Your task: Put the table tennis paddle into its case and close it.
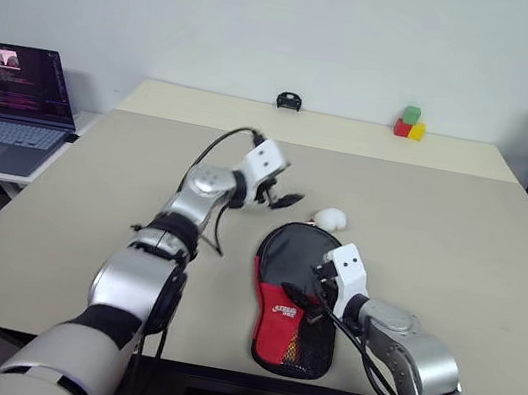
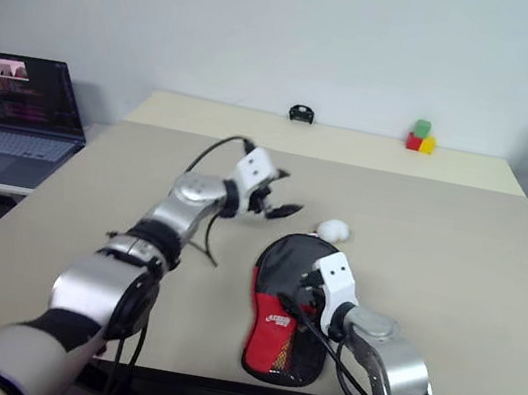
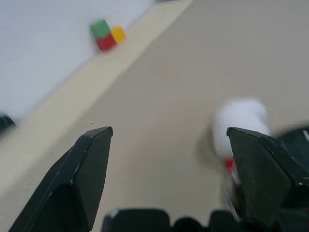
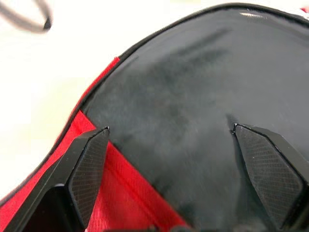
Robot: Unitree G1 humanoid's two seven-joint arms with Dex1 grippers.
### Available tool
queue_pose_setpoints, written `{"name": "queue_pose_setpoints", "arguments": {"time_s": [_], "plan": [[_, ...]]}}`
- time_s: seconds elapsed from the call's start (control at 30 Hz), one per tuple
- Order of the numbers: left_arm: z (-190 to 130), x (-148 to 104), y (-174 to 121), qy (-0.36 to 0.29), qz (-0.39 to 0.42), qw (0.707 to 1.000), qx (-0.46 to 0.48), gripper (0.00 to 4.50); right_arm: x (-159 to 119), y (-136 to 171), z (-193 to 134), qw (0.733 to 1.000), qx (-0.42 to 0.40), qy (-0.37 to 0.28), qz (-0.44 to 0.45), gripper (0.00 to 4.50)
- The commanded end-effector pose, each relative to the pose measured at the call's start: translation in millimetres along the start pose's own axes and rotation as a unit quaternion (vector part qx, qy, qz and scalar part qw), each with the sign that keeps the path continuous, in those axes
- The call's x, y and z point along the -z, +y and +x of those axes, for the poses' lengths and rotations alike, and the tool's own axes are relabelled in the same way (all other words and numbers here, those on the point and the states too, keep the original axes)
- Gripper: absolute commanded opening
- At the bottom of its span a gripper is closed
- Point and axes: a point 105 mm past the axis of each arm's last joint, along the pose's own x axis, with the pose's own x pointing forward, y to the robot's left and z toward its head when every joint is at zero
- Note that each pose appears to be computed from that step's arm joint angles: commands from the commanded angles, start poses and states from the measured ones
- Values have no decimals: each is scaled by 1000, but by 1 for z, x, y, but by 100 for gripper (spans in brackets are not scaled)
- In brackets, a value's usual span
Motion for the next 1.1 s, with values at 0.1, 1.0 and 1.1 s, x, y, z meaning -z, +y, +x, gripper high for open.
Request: {"name": "queue_pose_setpoints", "arguments": {"time_s": [0.1, 1.0, 1.1], "plan": [[-30, -28, -24, -77, -24, 993, 88, 413, -12, 19, -20, 997, -77, -22, -17, 450], [11, 2, -99, -15, -40, 981, 192, 450, -83, -57, -89, 993, -6, -78, -88, 450], [10, 9, -108, -9, -36, 977, 208, 450, -91, -69, -83, 992, 16, -84, -97, 450]]}}
